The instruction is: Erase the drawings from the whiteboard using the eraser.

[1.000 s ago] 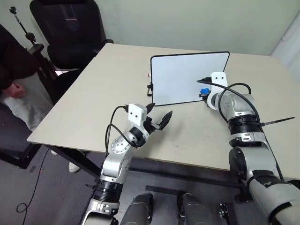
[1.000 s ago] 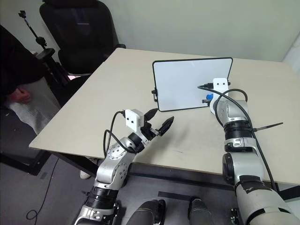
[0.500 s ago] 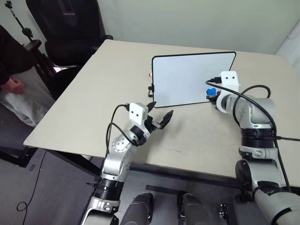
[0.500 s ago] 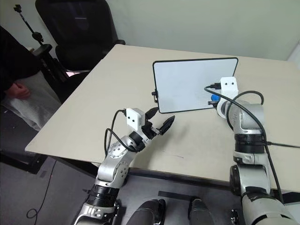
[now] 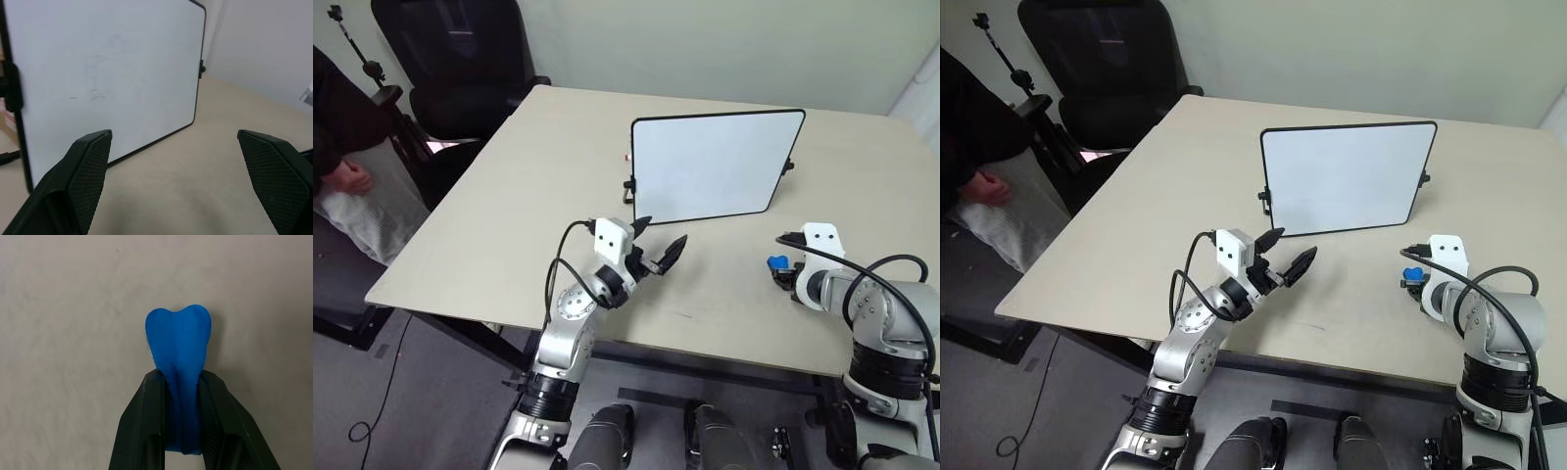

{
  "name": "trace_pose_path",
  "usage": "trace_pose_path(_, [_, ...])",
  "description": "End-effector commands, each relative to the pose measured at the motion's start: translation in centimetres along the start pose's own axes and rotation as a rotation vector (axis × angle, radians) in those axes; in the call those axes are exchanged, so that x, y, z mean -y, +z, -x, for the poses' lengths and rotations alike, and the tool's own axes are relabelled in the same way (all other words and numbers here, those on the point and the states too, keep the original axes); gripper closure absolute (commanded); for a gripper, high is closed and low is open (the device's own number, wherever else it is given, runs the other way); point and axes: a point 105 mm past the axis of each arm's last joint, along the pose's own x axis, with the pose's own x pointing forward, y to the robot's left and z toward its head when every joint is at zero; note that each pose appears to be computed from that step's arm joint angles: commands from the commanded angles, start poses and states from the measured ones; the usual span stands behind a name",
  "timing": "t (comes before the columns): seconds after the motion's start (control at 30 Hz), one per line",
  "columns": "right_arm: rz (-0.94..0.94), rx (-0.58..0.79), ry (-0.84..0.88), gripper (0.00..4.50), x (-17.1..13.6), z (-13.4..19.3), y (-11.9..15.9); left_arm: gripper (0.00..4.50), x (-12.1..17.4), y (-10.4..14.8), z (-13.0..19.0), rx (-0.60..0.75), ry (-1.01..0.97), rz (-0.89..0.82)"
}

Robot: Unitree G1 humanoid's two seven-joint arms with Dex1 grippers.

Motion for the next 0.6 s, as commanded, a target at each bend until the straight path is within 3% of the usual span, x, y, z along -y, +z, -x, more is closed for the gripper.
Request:
trace_pose_path(0.03, [-0.01,0.028,-0.024,3.0,0.9,0.8,0.2,0.0,0.6,0.7,-0.3,0.032,-0.026,-0.011])
trace_pose_path(0.13, [-0.004,0.056,-0.023,1.97,1.0,1.3,0.6,0.0,0.6,0.7,-0.3,0.031,-0.026,-0.014])
trace_pose_path(0.23, [0.036,0.168,-0.016,0.96,1.2,2.7,2.4,0.0,0.6,0.6,-0.2,0.03,-0.029,-0.013])
trace_pose_path(0.43, [0.147,0.58,0.03,0.96,0.6,6.7,6.7,0.0,0.8,0.6,-0.1,0.03,-0.024,-0.009])
trace_pose_path(0.6, [0.135,0.637,0.164,0.96,-1.6,7.2,6.6,0.0,0.8,0.6,0.0,0.033,-0.027,0.011])
